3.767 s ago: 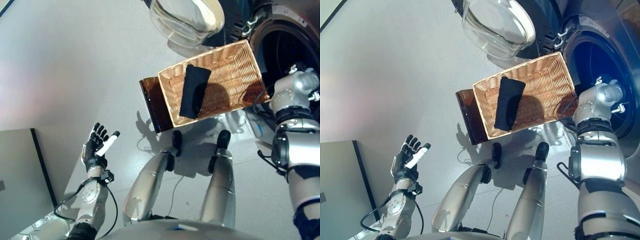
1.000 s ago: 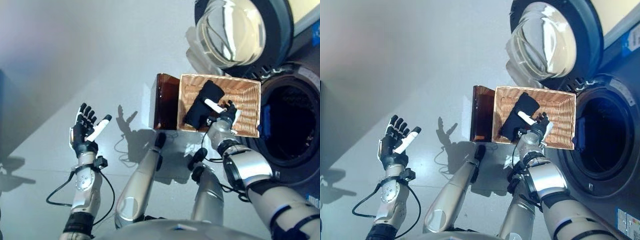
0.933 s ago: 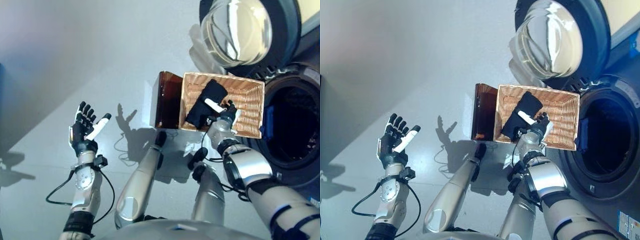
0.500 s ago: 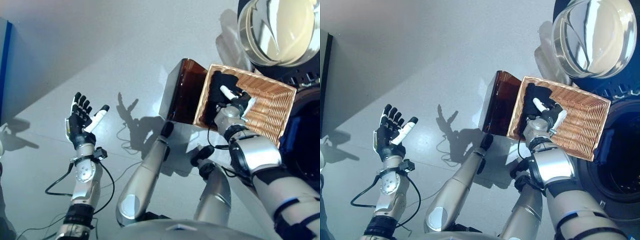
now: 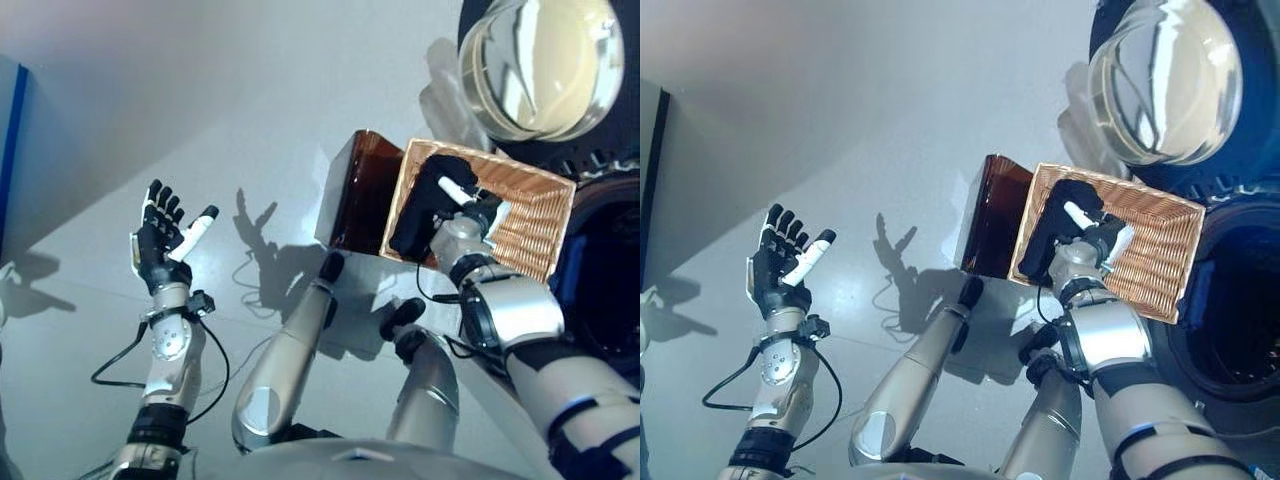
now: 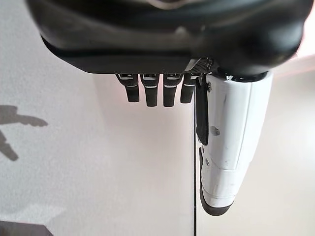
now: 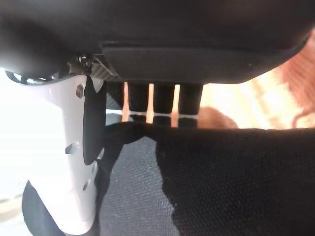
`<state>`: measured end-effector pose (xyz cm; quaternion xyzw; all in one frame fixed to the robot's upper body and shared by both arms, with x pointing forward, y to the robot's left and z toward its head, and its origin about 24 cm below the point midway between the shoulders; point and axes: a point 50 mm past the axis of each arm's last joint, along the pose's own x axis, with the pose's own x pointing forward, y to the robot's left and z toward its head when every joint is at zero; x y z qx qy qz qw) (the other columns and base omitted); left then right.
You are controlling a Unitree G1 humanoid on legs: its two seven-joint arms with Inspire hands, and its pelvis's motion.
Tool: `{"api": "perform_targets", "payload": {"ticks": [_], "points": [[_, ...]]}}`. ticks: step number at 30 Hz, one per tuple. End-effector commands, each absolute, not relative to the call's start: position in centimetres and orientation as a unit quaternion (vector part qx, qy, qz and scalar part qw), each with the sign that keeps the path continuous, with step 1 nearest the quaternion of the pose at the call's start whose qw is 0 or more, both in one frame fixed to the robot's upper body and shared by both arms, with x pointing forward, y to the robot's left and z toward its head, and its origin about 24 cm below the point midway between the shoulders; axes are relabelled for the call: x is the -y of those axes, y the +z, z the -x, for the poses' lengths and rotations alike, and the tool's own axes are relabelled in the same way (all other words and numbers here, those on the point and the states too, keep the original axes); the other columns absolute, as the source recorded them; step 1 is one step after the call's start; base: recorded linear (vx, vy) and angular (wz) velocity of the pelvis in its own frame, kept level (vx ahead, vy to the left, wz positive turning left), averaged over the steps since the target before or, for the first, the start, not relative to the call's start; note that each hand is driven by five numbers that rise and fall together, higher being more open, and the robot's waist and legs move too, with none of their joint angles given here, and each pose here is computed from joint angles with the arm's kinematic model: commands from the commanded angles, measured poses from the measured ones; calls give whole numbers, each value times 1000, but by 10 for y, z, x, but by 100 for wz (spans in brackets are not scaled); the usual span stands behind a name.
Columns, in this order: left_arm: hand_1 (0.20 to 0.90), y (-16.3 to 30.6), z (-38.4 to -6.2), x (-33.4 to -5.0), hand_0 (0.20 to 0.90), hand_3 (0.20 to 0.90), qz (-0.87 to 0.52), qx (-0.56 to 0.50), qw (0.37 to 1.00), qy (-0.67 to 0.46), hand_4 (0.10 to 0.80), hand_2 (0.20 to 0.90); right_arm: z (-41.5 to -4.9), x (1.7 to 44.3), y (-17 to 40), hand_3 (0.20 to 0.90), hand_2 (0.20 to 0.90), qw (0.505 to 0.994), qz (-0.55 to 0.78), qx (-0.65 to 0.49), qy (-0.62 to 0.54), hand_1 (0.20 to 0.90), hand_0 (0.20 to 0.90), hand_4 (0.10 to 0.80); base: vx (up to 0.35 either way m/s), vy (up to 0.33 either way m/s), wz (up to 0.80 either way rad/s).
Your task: Pick up the clothes and place them into the washing machine
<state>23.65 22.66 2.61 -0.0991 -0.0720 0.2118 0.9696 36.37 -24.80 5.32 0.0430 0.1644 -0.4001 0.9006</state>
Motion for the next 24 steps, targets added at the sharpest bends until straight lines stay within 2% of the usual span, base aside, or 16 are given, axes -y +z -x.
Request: {"api": "perform_targets", "payload": {"ticks": [1,11,13,18,20,24], "points": [[900,43,-220,-252,900,900,89,138,958,236,800,900,-359,286,74,200,200,890,-31,-103,-443,200,200,300,-9,6,-21],[900,12,-206,-259,900,900,106,75,959,252,800,900,-331,297,44,200,200,859,-180,-43,-477,200,200,300,-7,32,-25],[900,5,-205,-251,900,900,123,65,960,242,800,900,-323,292,36,200,200,840,-267,-5,-473,200,200,300,-19,19,-23],[900,-2,-202,-239,900,900,138,49,964,221,800,900,-317,298,35,200,200,807,-326,23,-491,200,200,300,-3,34,-16],[900,-5,-200,-232,900,900,141,44,967,209,800,900,-312,297,34,200,200,775,-378,58,-503,200,200,300,20,51,-4],[900,-5,-197,-224,900,900,151,45,968,194,800,900,-307,297,36,200,200,744,-408,91,-521,200,200,300,6,41,-7]]}}
